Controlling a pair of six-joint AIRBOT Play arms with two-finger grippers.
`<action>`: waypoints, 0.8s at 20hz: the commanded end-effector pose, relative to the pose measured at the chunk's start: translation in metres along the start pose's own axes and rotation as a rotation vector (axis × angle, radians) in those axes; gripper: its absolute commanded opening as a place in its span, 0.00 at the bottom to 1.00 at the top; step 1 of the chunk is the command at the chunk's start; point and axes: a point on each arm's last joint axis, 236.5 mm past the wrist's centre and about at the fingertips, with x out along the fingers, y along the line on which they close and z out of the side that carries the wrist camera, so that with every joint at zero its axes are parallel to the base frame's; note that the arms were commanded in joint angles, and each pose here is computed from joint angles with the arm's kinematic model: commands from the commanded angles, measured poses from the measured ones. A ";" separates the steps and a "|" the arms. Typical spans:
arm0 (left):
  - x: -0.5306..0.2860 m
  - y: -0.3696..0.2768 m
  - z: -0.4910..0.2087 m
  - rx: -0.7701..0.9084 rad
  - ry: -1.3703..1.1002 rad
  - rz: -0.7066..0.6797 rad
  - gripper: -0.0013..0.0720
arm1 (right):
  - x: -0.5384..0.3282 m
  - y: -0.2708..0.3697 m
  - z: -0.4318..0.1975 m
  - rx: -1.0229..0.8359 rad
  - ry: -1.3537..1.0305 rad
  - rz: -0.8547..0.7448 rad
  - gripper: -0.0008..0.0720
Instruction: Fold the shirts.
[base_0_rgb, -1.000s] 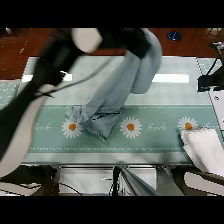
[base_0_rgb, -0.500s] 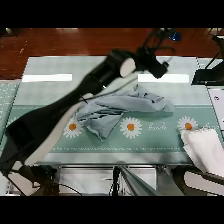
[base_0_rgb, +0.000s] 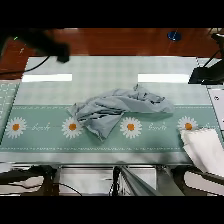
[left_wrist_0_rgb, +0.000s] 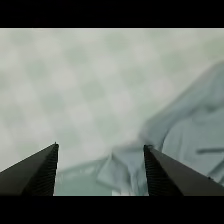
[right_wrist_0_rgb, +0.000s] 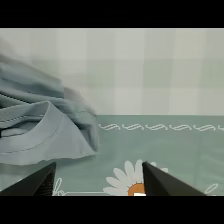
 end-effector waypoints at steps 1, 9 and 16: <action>0.026 -0.002 -0.111 -0.242 0.223 -0.267 0.85 | 0.000 0.002 0.001 0.000 -0.004 0.008 0.84; 0.093 -0.057 -0.193 -0.395 0.220 -0.523 0.86 | 0.000 0.004 0.002 0.001 -0.008 0.017 0.84; 0.094 -0.003 -0.195 -0.432 0.121 -0.468 0.85 | 0.000 0.004 -0.001 -0.002 0.005 0.017 0.84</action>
